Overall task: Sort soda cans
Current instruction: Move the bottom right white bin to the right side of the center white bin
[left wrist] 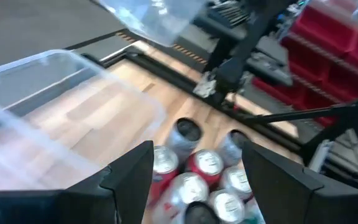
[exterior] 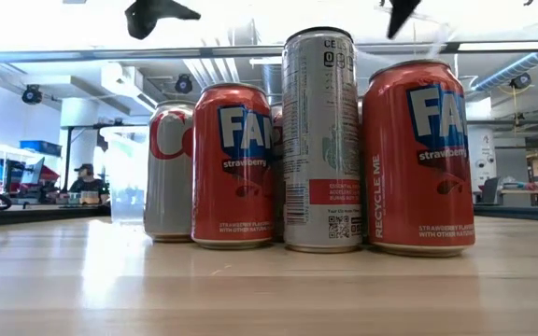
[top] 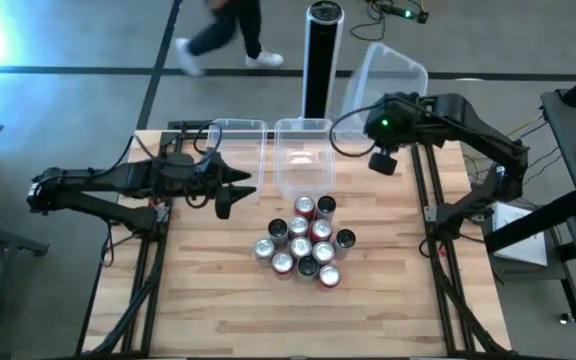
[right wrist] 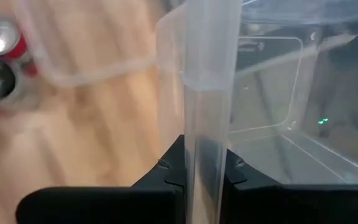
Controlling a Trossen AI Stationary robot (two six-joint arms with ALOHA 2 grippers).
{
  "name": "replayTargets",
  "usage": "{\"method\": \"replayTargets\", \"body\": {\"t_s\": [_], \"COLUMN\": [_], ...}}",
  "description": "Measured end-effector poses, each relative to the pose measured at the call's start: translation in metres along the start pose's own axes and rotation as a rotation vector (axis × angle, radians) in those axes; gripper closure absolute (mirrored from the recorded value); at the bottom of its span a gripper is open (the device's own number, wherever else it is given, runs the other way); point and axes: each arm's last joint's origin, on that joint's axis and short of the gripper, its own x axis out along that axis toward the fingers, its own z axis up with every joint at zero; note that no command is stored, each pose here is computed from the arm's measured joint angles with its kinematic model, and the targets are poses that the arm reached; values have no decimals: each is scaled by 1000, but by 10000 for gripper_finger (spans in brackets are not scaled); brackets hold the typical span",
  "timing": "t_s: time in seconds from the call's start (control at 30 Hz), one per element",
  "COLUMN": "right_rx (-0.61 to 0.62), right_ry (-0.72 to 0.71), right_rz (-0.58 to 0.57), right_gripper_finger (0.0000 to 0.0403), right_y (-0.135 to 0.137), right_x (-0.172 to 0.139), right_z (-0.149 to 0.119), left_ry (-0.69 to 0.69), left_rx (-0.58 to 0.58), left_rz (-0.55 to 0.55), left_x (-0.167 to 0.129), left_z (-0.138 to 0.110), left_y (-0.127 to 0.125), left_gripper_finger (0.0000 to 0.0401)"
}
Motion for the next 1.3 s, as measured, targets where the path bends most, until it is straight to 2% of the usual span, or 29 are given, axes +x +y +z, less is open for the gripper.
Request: {"method": "replayTargets", "body": {"t_s": [0.23,0.4,0.57,0.73,0.87,1.07,1.3], "right_rx": [-60,-194,-251,-312,-311,-298,-300], "right_ry": [181,289,272,317,301,281,301], "right_rz": [42,64,100,125,122,138,191], "right_gripper_finger": [381,381,381,381,381,381,381], "right_y": [18,32,43,54,61,67,72], "right_x": [38,71,98,123,141,153,160], "right_z": [-33,-48,-52,-64,-69,-73,-80], "left_ry": [-46,-87,-148,-190,-228,-275,-281], "left_rx": [116,153,140,133,113,103,108], "left_rz": [36,72,74,68,66,65,67], "left_x": [-17,-20,-11,1,13,26,30], "left_z": [11,17,24,29,33,38,58], "left_y": [16,24,25,25,25,24,15], "left_gripper_finger": [171,171,171,171,171,171,171]}}
